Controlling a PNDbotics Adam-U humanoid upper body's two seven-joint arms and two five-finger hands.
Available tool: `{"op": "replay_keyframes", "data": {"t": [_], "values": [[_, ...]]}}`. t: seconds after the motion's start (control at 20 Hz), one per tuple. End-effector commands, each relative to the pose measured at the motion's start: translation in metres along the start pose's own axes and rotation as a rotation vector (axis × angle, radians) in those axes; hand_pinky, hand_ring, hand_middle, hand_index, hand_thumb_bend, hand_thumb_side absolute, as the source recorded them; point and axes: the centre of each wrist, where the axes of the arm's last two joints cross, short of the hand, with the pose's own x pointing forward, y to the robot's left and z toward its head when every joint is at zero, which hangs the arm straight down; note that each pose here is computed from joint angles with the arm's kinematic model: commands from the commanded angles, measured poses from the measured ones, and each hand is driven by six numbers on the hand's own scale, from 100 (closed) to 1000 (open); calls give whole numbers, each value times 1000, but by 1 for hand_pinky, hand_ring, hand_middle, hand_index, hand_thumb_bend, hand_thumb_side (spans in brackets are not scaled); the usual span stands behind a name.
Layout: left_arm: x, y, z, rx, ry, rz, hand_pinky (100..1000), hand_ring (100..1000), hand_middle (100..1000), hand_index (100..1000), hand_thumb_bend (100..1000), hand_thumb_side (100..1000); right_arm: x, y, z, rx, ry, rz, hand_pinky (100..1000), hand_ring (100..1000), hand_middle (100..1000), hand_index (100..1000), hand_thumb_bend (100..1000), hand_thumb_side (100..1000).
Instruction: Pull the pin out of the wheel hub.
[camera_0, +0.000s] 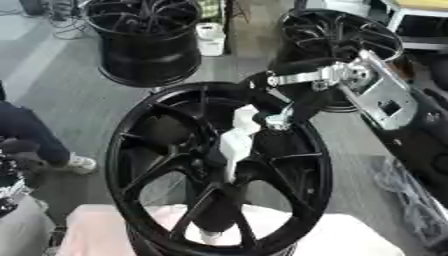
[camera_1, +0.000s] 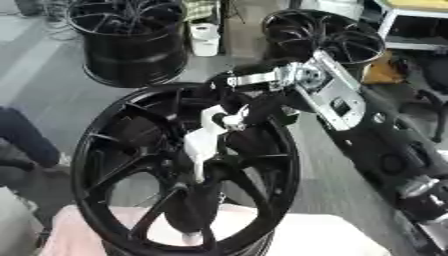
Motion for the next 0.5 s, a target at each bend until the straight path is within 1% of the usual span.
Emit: {"op": "replay_keyframes", "data": {"t": [0.05,0.25,0.3,0.5], "values": [[8,3,-4,-13,-25,-17,464,530,693,742,802,411,0,-11,2,17,13,67,856,943,961,999,100,598],[8,3,-5,-16,-29,-16,464,530,691,742,801,409,-5,-10,-2,31,38,87,880,969,964,994,104,580],[8,3,-5,-16,-29,-16,464,530,691,742,802,411,-6,-9,-3,35,45,90,884,971,963,993,112,595],[8,2,-5,-18,-30,-15,464,531,691,742,801,411,-14,-2,-6,62,72,95,892,973,934,978,133,601]]}}
